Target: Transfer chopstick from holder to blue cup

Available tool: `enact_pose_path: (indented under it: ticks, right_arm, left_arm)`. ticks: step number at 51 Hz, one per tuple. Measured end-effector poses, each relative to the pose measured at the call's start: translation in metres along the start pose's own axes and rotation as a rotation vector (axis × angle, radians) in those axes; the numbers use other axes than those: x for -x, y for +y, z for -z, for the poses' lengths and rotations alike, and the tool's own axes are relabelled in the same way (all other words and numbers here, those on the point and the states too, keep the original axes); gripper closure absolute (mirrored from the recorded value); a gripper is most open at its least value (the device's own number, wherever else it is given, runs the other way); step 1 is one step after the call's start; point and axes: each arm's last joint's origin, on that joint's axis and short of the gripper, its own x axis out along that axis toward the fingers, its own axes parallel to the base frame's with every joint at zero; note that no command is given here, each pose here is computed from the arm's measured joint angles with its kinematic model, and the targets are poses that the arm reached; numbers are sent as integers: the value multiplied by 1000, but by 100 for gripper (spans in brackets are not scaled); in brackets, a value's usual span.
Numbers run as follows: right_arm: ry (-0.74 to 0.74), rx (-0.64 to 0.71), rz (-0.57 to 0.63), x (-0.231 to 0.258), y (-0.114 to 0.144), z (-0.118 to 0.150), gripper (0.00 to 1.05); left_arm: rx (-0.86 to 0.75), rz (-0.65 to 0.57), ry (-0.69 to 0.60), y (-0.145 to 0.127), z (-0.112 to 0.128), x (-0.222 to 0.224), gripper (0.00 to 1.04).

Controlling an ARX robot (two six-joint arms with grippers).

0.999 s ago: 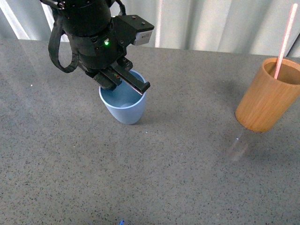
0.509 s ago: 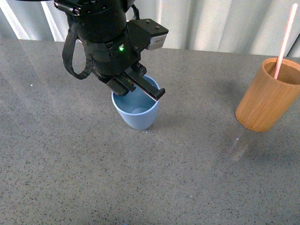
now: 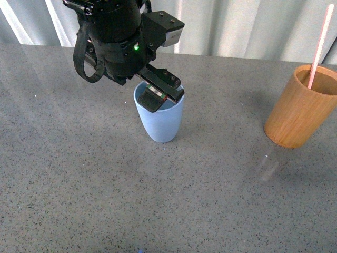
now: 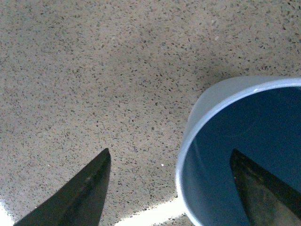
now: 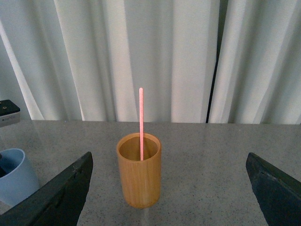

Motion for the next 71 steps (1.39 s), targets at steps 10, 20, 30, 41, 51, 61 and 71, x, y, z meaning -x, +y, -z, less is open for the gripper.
enact_pose_path:
  ticks: [10, 20, 30, 41, 51, 61, 71]
  right_arm:
    - [0, 0, 0, 0, 0, 0, 10]
    - [0, 0, 0, 0, 0, 0, 10]
    - [0, 0, 0, 0, 0, 0, 10]
    - [0, 0, 0, 0, 0, 0, 10]
    - [0, 0, 0, 0, 0, 0, 10]
    - [0, 0, -2, 0, 0, 0, 10]
    - [0, 0, 1, 0, 0, 0, 10]
  left_arm:
    - [28, -13, -11, 13, 0, 5, 7]
    - [82, -26, -60, 32, -5, 24, 7]
    - [145, -58, -132, 51, -6, 45, 7]
    - [406, -346, -464, 91, 12, 80, 7]
    - [778, -621, -680, 129, 71, 108, 7]
    - [805, -611, -666, 128, 78, 103, 7]
    - [588, -352, -1027, 102, 114, 108, 43]
